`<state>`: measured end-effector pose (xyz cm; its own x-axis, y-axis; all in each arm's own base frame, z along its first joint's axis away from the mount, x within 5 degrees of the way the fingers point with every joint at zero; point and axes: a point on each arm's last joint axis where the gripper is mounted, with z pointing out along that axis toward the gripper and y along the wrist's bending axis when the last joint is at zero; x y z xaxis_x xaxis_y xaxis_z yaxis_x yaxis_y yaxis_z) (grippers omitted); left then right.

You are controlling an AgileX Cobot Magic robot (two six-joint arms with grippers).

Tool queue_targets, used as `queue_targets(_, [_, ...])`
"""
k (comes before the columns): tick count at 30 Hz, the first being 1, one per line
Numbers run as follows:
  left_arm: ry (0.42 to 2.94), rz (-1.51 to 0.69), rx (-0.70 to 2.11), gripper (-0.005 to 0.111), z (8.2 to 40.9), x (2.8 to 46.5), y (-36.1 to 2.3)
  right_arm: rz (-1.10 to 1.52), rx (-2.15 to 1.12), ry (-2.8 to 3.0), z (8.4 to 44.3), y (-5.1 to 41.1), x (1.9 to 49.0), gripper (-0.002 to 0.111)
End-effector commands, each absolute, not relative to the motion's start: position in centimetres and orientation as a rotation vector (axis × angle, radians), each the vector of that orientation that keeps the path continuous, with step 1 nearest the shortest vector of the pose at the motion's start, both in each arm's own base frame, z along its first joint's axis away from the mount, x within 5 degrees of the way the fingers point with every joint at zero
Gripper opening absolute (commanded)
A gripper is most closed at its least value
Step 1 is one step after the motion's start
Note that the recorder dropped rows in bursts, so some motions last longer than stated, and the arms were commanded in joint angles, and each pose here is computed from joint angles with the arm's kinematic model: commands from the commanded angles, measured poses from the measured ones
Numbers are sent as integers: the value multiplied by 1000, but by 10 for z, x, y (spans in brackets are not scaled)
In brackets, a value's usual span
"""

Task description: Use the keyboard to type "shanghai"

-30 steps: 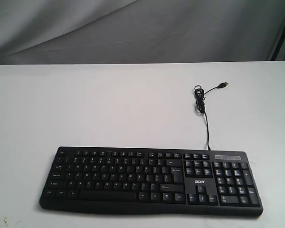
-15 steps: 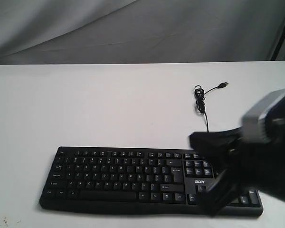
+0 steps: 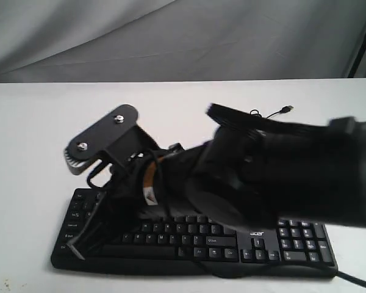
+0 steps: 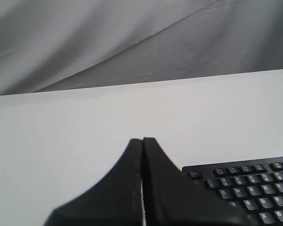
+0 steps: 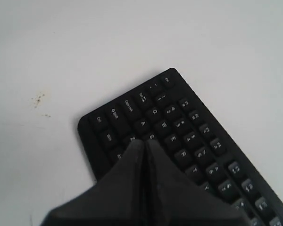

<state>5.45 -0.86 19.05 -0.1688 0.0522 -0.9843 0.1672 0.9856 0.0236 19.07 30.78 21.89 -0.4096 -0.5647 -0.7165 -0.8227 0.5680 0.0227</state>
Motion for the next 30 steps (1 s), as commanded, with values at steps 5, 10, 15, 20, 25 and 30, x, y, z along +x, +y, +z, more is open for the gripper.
queue_targets(5, [1736,-107,165,0,190,54,-9,431,-1183,2138,193,350,216,0])
queue_targets(10, [1736,-107,165,0,190,54,-9,369,-1266,2128,164,356,220,0])
queue_targets(15, [1736,-107,165,0,190,54,-9,362,-1298,2092,152,361,223,0])
queue_targets(20, [1736,-107,165,0,190,54,-9,394,-1281,2081,144,365,224,0])
queue_targets(25, [1736,-107,165,0,190,54,-9,402,-1274,2079,143,366,224,0])
queue_targets(30, [1736,-107,165,0,190,54,-9,384,-1289,2095,135,365,226,0])
